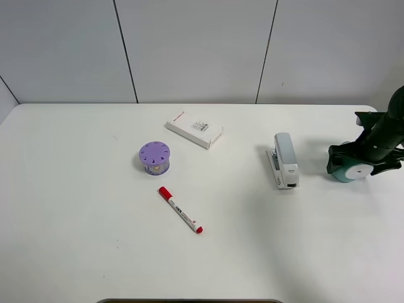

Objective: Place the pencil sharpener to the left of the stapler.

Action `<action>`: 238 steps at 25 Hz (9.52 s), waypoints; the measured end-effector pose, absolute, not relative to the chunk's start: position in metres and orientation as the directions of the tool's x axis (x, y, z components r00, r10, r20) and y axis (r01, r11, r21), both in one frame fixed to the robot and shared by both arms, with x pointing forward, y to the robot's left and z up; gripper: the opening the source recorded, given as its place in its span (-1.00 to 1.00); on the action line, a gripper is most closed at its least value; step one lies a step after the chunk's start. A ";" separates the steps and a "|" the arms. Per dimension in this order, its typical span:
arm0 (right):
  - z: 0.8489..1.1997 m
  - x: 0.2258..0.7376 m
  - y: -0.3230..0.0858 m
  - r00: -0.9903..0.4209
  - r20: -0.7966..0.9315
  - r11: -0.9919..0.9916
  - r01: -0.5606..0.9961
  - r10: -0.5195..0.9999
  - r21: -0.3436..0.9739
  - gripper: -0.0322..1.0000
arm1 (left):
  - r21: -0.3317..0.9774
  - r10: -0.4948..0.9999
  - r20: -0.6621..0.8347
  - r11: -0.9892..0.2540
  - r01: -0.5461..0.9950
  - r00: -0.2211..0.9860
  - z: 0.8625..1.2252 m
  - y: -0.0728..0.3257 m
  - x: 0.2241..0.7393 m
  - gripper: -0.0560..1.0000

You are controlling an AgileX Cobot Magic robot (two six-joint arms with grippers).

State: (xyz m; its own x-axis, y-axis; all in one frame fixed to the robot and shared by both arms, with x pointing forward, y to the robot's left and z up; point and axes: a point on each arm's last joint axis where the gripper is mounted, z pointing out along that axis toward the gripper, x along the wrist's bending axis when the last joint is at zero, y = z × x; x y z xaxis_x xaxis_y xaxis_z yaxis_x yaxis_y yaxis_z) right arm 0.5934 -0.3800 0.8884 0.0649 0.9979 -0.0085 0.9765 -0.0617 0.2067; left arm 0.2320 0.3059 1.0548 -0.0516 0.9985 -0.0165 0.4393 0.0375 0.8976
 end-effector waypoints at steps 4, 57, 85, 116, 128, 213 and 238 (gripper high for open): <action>0.889 0.594 -0.380 0.069 -0.006 -0.066 0.975 0.998 0.212 0.45 | 0.898 0.999 -0.016 0.038 0.439 -0.052 1.055 0.306 0.232 0.91; 0.981 0.583 -0.345 0.070 0.006 -0.067 0.920 0.998 0.386 0.37 | 0.898 0.999 -0.016 0.038 0.439 -0.052 1.055 0.306 0.232 0.91; 1.012 0.615 -0.157 -0.207 0.141 0.131 0.898 0.968 0.420 0.37 | 0.898 0.999 -0.016 0.038 0.439 -0.052 1.055 0.306 0.232 0.91; 0.899 0.613 -0.104 -0.136 0.140 0.110 0.978 0.981 0.179 0.37 | 0.898 0.999 -0.016 0.038 0.439 -0.052 1.055 0.306 0.232 0.91; 0.888 0.614 -0.103 -0.131 0.137 0.107 0.979 0.982 0.171 0.37 | 0.898 0.999 -0.016 0.038 0.439 -0.052 1.055 0.306 0.232 0.91; 1.092 0.564 -0.136 -0.217 0.164 0.095 0.833 0.962 0.546 0.98 | 0.898 0.999 -0.016 0.038 0.439 -0.052 1.055 0.306 0.232 0.91; 1.267 0.383 -0.254 -0.213 -0.127 0.200 0.370 0.969 0.907 0.98 | 0.898 0.999 -0.016 0.038 0.439 -0.052 1.055 0.306 0.232 0.91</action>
